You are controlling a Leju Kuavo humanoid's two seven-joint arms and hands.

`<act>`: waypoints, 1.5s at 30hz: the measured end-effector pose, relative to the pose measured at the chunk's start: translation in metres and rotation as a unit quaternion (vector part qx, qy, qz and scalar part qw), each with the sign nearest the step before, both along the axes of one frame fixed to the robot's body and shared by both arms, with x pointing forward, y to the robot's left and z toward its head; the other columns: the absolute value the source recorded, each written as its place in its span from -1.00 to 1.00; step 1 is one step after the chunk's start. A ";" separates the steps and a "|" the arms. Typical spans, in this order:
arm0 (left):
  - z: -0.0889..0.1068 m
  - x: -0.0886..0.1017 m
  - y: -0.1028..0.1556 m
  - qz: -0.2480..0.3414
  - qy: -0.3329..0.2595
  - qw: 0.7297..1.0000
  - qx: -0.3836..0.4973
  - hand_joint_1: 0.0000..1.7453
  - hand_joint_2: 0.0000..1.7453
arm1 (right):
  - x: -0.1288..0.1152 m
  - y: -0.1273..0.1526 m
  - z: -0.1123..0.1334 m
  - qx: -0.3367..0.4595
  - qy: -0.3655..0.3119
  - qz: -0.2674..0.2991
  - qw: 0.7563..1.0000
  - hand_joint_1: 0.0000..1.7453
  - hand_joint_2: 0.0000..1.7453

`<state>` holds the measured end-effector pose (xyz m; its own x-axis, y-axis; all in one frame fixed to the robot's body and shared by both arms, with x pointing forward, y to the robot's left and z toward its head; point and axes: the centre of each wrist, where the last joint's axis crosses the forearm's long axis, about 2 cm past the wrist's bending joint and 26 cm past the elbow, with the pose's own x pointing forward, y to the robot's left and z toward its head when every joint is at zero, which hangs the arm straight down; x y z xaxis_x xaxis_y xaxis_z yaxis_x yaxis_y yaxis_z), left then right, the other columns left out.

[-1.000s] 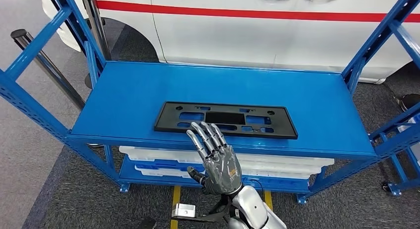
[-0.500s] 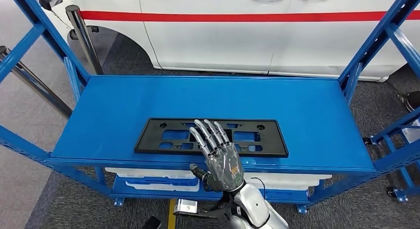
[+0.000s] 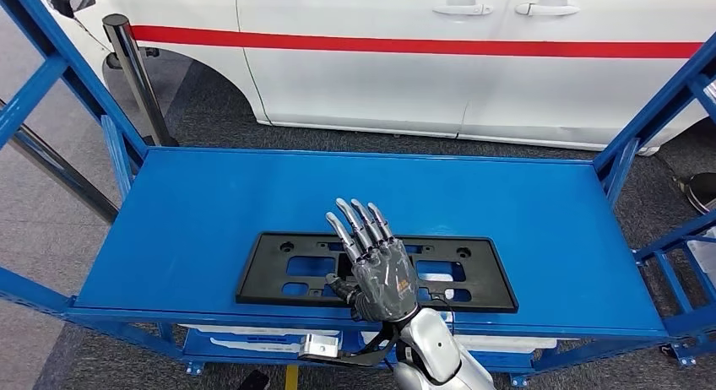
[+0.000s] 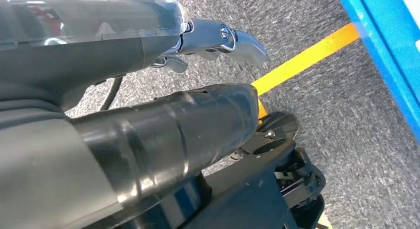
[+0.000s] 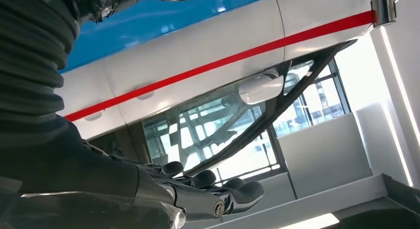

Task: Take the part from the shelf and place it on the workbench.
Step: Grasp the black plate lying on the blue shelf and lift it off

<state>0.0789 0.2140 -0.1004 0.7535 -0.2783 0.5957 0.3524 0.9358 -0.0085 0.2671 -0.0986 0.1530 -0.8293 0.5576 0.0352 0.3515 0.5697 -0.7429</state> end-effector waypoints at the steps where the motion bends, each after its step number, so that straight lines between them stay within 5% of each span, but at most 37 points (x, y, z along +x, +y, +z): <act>1: 0.000 -0.001 0.000 0.000 0.001 1.000 0.000 -1.00 -1.00 | 0.000 -0.001 -0.001 -0.003 0.000 -0.001 1.000 -1.00 1.00; 4: 0.000 -0.001 -0.001 0.003 0.002 1.000 0.009 -1.00 -1.00 | 0.002 -0.003 -0.001 -0.008 -0.001 -0.008 1.000 -1.00 1.00; 8: 0.001 0.002 -0.003 0.008 0.003 0.999 0.048 -1.00 -1.00 | 0.006 -0.006 0.000 -0.016 0.008 -0.014 1.000 -1.00 -1.00; 10: 0.001 0.004 -0.003 0.011 0.002 0.998 0.062 -1.00 -1.00 | 0.006 -0.007 0.001 -0.016 0.016 -0.014 1.000 -1.00 -1.00; 14: 0.002 0.005 -0.003 0.010 0.003 0.997 0.070 -1.00 -1.00 | 0.007 -0.006 0.001 -0.018 0.042 -0.002 0.999 -1.00 1.00; 45: 0.002 0.005 -0.006 -0.003 0.003 0.997 0.077 -1.00 -1.00 | 0.010 -0.012 -0.004 -0.074 0.083 0.054 0.992 -1.00 1.00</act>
<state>0.0844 0.2080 -0.0980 0.7543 -0.3709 0.5417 0.3590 0.9239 0.1326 0.2774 -0.1110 0.1493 -0.8743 0.4749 0.1006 0.1605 0.4783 -0.8634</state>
